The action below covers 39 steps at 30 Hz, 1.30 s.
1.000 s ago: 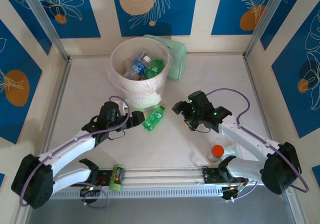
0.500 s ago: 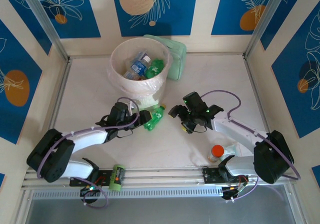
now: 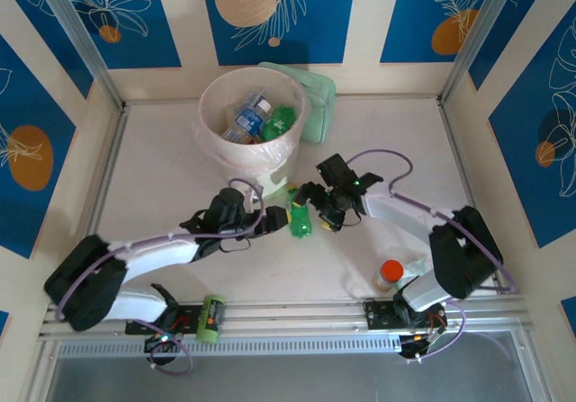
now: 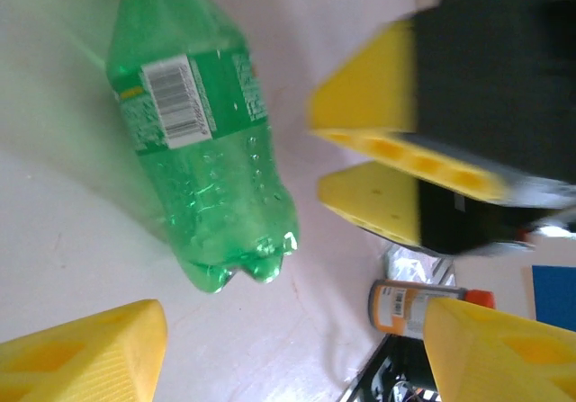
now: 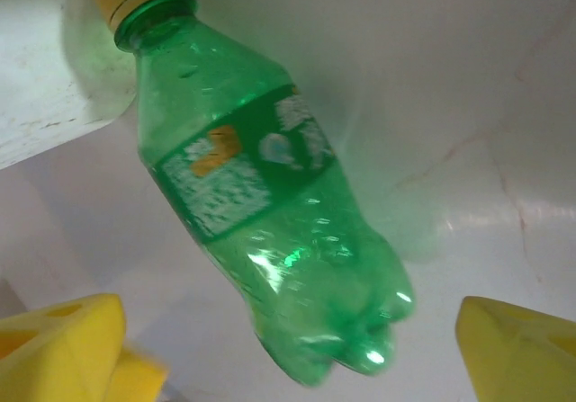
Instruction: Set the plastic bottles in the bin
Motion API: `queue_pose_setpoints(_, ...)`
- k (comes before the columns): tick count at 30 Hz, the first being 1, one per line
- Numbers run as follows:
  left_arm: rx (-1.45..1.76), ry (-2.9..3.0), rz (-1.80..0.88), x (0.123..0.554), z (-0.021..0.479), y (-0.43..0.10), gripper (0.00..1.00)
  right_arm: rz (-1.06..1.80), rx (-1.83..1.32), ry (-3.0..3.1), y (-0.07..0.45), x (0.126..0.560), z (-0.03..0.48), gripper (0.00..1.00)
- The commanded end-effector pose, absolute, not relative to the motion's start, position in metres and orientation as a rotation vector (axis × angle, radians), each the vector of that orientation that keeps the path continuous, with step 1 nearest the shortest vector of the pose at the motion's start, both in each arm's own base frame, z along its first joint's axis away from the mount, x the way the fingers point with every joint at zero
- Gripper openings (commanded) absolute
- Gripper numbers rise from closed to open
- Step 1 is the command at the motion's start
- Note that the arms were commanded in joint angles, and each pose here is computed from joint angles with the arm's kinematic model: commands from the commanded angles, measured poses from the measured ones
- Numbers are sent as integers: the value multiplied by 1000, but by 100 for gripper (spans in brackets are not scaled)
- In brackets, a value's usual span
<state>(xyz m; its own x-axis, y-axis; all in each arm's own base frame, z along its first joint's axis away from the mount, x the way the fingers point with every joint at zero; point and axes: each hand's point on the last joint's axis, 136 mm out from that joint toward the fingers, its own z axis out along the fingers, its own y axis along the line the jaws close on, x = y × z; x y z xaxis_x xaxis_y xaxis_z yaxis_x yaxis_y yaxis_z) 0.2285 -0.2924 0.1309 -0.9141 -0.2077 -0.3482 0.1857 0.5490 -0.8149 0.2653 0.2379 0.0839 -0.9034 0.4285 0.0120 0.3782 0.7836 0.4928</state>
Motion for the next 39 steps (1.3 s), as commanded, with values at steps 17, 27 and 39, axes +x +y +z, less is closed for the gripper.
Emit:
queue_pose_setpoints(17, -84, 2268, -1004, 221, 220, -208, 76, 269, 505, 3091, 225, 263, 33, 76)
queue_pose_setpoints(27, -196, 2227, -969, 220, 229, -188, 75, 326, 501, 3023, 219, 263, 56, 66)
queue_pose_setpoints(39, -224, 2106, -797, 230, 290, -154, 77, 522, 573, 2746, 174, 257, 169, 62)
